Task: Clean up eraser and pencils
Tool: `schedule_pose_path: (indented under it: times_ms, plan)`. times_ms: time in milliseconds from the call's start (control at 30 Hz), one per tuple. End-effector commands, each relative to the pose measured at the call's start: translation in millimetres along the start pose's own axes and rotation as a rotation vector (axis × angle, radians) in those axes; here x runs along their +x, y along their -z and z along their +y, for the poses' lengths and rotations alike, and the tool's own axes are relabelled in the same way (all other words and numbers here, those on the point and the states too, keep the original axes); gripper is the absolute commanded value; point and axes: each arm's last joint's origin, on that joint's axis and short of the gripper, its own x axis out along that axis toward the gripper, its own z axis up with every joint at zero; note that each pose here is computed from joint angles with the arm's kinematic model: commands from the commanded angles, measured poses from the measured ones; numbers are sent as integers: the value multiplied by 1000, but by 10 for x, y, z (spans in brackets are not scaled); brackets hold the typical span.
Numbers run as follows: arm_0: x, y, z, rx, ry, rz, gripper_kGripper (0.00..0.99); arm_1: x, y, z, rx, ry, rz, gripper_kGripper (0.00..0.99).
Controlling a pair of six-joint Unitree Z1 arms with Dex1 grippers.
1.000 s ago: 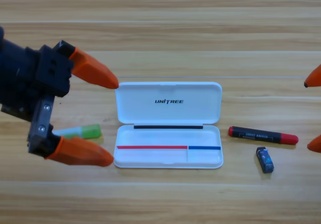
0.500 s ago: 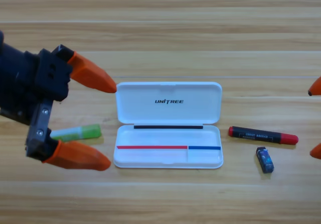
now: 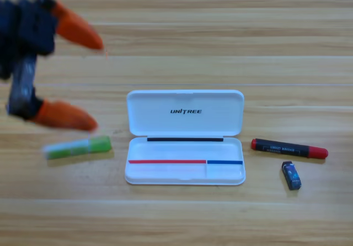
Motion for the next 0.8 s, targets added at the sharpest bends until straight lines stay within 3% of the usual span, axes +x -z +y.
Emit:
schedule_pose_path:
  times_ms: [33,267,533,600,800]
  plan:
    - [184,65,100,48,-57,193,989,355,-29,13,121,9,128,979]
    - [311,301,412,-4,-63,374,988,757,-69,-26,227,96,239,979]
    - [656,689,771,-81,-3,544,983,1469,-49,-48,357,101,426,986]
    - [712,773,825,-97,16,562,983,1624,-58,-46,380,62,444,986]
    - [944,951,953,-138,83,609,976,2012,-74,-54,457,77,469,988]
